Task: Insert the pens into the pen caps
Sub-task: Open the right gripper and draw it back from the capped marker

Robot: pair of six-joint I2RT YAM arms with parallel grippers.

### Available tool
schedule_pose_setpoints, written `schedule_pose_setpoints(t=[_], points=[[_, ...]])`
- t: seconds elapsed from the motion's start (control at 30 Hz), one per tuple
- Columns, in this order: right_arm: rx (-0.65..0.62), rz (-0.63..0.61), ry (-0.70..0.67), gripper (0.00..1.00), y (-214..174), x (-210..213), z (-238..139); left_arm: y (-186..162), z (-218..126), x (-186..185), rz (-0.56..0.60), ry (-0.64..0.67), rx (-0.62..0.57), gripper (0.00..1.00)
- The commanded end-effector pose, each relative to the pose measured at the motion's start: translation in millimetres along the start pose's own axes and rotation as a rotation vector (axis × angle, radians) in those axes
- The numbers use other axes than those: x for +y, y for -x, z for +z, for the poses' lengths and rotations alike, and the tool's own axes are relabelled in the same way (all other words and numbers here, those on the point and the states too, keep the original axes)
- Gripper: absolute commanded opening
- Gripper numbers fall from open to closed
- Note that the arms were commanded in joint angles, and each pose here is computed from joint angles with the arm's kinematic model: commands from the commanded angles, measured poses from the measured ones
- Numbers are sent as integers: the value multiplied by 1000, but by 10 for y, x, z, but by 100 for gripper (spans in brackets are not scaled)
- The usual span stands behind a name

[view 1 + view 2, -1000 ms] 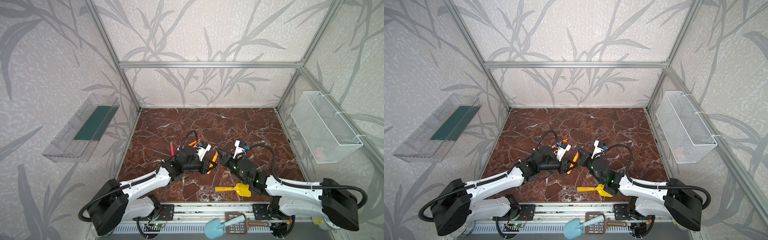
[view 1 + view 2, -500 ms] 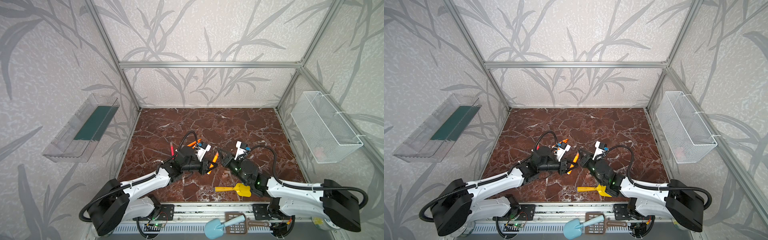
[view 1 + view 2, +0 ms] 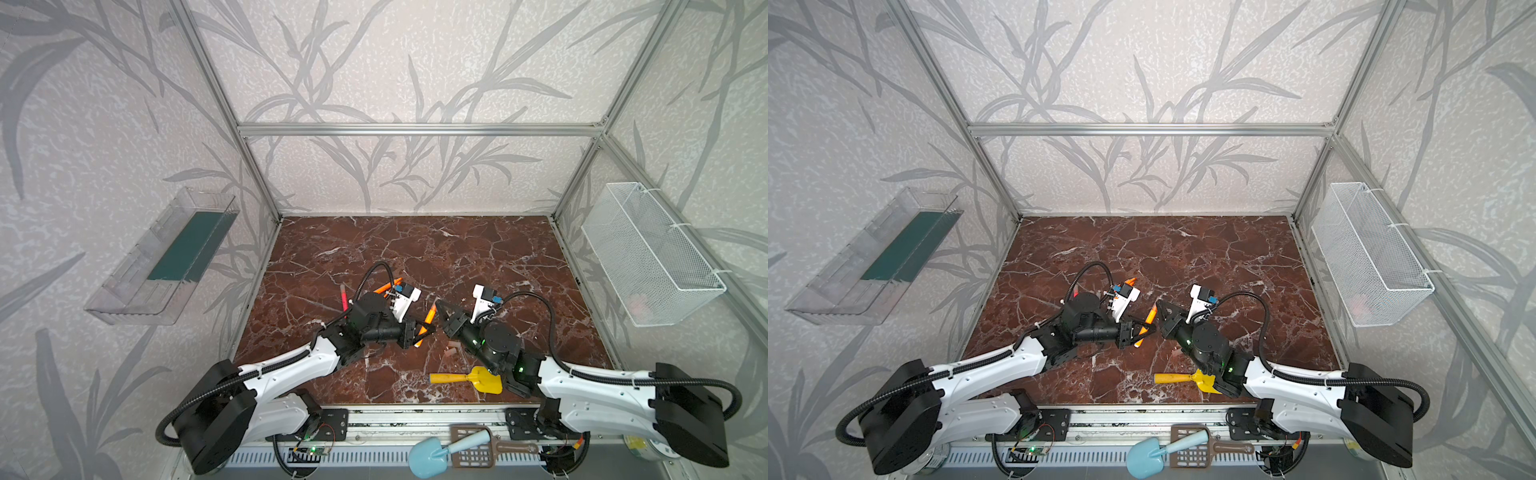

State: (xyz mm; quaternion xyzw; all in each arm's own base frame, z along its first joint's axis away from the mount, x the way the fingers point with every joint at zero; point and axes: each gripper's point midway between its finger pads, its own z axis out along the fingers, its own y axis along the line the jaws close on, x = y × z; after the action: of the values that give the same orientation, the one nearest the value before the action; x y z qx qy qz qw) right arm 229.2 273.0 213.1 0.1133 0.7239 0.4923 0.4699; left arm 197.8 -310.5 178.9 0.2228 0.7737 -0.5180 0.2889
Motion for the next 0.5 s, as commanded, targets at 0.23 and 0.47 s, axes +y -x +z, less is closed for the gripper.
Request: schedule_pose_setpoints(t=[0.23,0.47], points=[[29,-46,-13,30,-50,-51,-85,255,-70,-127,64,-21,-94,0],[-9,-59,32,42,146,98,-250,260,-100,-94,80,7,-105,0]])
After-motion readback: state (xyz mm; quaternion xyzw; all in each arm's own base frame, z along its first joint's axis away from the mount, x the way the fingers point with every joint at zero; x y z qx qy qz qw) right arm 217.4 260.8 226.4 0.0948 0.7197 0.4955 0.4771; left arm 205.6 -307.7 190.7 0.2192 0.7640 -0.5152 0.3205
